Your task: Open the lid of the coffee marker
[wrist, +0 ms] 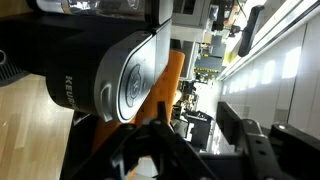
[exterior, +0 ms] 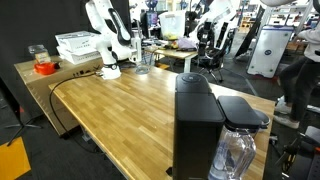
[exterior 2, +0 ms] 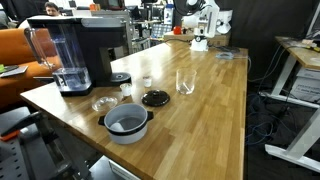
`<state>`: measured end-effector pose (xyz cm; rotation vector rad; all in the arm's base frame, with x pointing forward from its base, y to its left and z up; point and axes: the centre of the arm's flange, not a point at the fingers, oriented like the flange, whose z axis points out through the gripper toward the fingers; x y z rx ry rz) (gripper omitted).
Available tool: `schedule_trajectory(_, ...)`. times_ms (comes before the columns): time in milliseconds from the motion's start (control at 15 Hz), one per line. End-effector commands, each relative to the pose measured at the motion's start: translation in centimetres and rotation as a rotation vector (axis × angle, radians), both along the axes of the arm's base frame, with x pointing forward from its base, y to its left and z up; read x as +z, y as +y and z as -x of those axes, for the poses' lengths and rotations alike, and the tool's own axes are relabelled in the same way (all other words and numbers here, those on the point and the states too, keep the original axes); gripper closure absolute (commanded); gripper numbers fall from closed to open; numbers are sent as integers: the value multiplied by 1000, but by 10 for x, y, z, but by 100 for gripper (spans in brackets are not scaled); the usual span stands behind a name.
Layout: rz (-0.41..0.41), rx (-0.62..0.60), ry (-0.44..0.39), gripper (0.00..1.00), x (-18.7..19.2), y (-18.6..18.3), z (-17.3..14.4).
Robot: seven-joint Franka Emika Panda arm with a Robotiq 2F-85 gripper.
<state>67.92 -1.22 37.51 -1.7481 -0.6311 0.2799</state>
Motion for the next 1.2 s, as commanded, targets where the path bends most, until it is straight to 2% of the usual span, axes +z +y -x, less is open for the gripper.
schedule_trajectory(0, 4, 10, 14, 74, 7, -9, -22)
schedule_trajectory(200, 14, -1, 6, 95, 8, -14, -26)
schedule_trajectory(267, 13, -6, 4, 100, 8, -15, -28)
schedule_trajectory(1133, -36, -13, 23, 100, -34, -20, -42)
